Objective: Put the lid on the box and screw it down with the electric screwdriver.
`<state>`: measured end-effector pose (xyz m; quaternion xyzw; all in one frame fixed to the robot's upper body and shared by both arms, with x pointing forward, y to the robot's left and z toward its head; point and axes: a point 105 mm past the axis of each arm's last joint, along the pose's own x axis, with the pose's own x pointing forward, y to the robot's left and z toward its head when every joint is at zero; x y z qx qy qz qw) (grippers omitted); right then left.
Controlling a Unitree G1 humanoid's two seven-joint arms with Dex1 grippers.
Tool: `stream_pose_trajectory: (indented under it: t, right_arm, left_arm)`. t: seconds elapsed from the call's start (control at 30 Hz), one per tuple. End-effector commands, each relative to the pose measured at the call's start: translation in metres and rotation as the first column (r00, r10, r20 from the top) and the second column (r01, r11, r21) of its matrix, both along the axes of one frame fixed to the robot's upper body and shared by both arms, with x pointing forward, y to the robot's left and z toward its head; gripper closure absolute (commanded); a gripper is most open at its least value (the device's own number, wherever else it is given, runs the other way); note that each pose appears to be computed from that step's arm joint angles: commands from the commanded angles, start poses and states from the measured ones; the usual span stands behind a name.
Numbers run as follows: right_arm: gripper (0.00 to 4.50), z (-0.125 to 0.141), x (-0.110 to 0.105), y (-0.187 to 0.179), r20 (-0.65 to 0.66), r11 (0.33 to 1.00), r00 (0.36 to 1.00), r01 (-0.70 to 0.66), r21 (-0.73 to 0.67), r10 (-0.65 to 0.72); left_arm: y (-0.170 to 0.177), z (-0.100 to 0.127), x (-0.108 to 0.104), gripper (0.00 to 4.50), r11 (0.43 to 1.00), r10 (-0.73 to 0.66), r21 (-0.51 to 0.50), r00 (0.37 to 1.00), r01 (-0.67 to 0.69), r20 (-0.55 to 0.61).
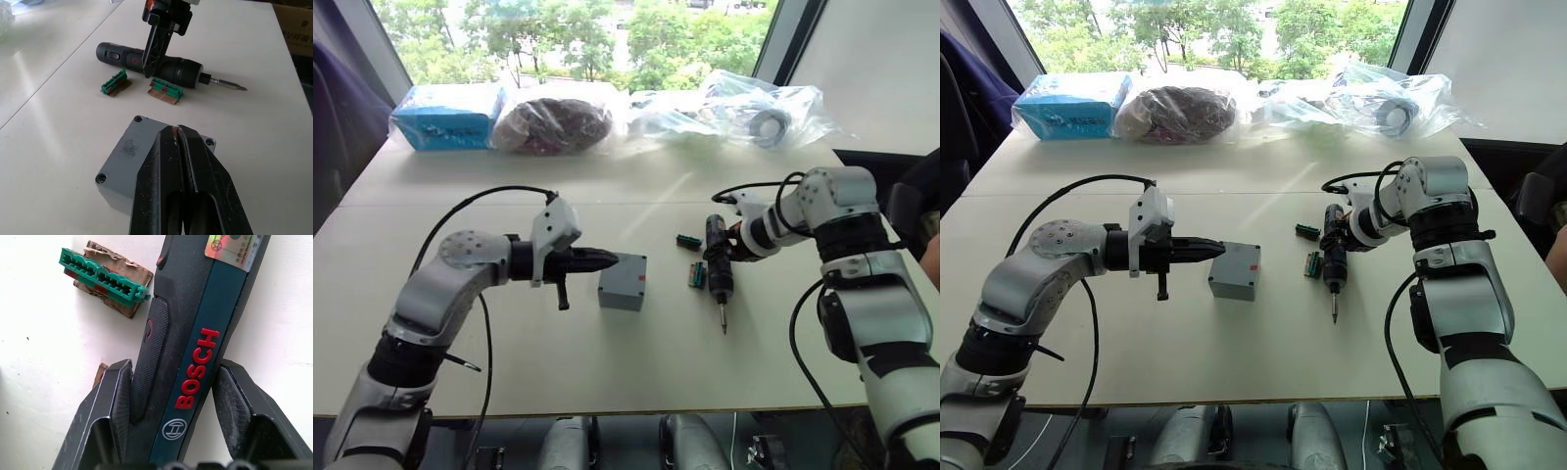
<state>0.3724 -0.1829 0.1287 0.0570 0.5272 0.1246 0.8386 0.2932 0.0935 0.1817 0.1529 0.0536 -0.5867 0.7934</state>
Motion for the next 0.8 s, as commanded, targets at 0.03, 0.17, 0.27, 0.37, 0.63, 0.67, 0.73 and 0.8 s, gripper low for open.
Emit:
stream_pose_trajectory:
  t: [0.03, 0.17, 0.27, 0.37, 0.63, 0.67, 0.73, 0.8]
  right_arm:
    - [2.56, 0.008, 0.001, -0.019, 0.013, 0.997, 0.997, 0.075, -0.021, -0.075]
    - [2.56, 0.066, 0.018, -0.028, 0.198, 0.985, 0.967, 0.142, 0.096, -0.159]
    - [2.56, 0.13, 0.03, -0.027, 0.481, 0.979, 0.859, 0.103, 0.174, -0.176]
    - [2.56, 0.19, 0.031, -0.01, 0.75, 0.96, 0.631, -0.026, 0.277, -0.2]
    - [2.56, 0.236, -0.056, 0.078, 0.963, 0.736, 0.201, -0.623, 0.265, -0.177]
    - [2.56, 0.226, -0.065, 0.09, 0.972, 0.72, 0.182, -0.655, 0.231, -0.146]
    - [2.56, 0.209, -0.077, 0.105, 0.984, 0.706, 0.153, -0.688, 0.169, -0.086]
    - [2.56, 0.193, -0.08, 0.11, 0.986, 0.716, 0.155, -0.682, 0.146, -0.054]
  left_arm:
    - [0.001, 0.01, -0.003, 4.5, 1.0, -0.002, -0.008, 0.999, 0.002, 0.041]
    - [0.008, 0.012, -0.002, 4.5, 1.0, 0.013, -0.017, 0.999, -0.013, 0.03]
    - [0.016, 0.015, 0.001, 4.5, 0.999, 0.027, -0.033, 1.0, -0.027, 0.006]
    - [0.022, 0.015, 0.004, 4.5, 0.999, 0.034, -0.021, 0.999, -0.034, -0.006]
    - [0.025, 0.014, 0.016, 4.5, 1.0, -0.004, 0.018, 0.999, 0.005, -0.049]
    - [0.023, 0.011, 0.016, 4.5, 1.0, -0.009, 0.027, 0.998, 0.01, -0.057]
    - [0.021, 0.008, 0.017, 4.5, 0.999, -0.017, 0.041, 0.998, 0.02, -0.065]
    - [0.018, 0.007, 0.015, 4.5, 0.999, -0.031, 0.041, 0.997, 0.034, -0.071]
